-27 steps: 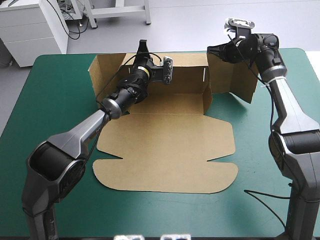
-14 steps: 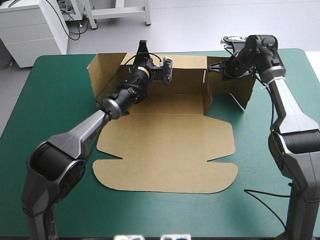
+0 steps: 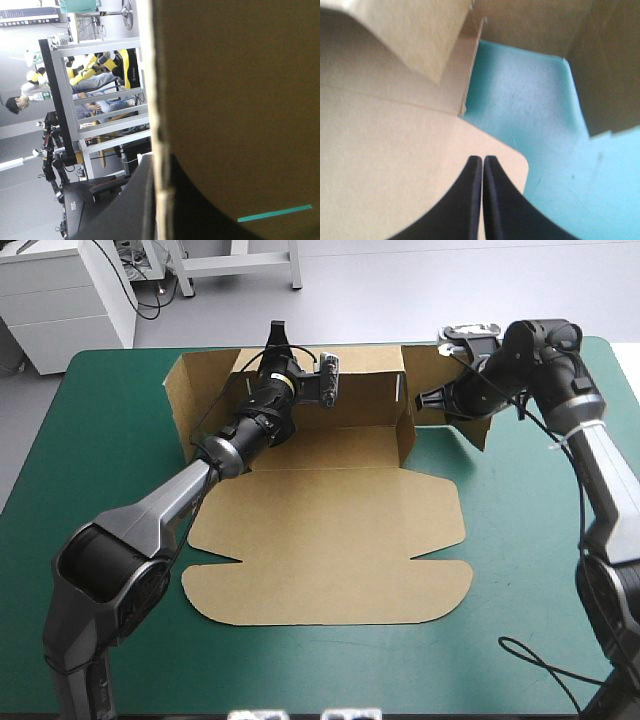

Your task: Fold the box

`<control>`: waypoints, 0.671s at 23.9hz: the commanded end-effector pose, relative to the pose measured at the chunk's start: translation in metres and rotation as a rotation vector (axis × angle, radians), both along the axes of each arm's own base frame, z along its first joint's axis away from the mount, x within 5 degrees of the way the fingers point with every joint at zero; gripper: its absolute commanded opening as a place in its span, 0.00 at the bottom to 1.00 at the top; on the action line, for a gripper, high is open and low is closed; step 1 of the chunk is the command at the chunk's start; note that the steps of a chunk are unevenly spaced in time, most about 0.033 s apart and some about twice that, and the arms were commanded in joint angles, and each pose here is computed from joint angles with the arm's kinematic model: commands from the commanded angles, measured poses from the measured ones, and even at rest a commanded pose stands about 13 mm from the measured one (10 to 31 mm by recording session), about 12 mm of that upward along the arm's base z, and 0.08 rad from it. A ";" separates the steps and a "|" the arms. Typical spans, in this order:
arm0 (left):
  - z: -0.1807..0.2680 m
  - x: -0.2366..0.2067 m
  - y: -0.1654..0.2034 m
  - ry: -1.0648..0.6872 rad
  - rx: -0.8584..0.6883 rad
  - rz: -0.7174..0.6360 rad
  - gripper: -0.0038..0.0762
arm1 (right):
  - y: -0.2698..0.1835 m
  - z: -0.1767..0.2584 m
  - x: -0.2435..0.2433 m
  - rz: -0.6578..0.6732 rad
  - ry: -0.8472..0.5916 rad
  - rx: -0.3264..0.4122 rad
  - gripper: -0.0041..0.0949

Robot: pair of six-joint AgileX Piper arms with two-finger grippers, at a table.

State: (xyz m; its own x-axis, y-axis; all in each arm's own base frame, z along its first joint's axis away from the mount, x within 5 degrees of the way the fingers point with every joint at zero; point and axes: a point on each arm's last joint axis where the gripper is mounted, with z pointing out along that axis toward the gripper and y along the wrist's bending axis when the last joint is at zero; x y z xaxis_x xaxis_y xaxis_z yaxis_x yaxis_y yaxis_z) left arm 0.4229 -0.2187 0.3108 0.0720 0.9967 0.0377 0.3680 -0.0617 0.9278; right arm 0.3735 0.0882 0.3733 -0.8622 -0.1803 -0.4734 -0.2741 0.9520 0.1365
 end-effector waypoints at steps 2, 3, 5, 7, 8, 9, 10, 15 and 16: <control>0.031 -0.009 0.009 -0.049 -0.074 0.063 0.04 | -0.014 0.022 -0.053 0.029 -0.049 -0.061 0.04; 0.031 -0.009 0.009 -0.045 -0.107 0.069 0.04 | -0.017 0.022 -0.062 0.028 -0.056 -0.070 0.04; 0.031 -0.009 0.009 -0.039 -0.153 0.090 0.04 | -0.021 0.027 -0.078 0.020 -0.099 -0.075 0.04; 0.030 -0.009 0.010 -0.034 -0.166 0.108 0.04 | -0.025 0.039 -0.094 0.010 -0.176 -0.064 0.04; 0.030 -0.009 0.011 -0.032 -0.162 0.118 0.04 | -0.027 0.049 -0.105 0.001 -0.230 -0.051 0.04; 0.030 -0.009 0.011 -0.031 -0.159 0.120 0.04 | -0.029 0.057 -0.112 -0.001 -0.265 -0.044 0.04; 0.030 -0.009 0.011 -0.031 -0.147 0.115 0.04 | -0.031 0.066 -0.122 -0.005 -0.307 -0.038 0.04; 0.030 -0.009 0.010 -0.035 -0.151 0.102 0.04 | -0.040 0.114 -0.163 -0.055 -0.606 0.045 0.04; 0.029 -0.009 0.010 -0.033 -0.160 0.107 0.04 | -0.040 0.113 -0.163 -0.055 -0.600 0.044 0.04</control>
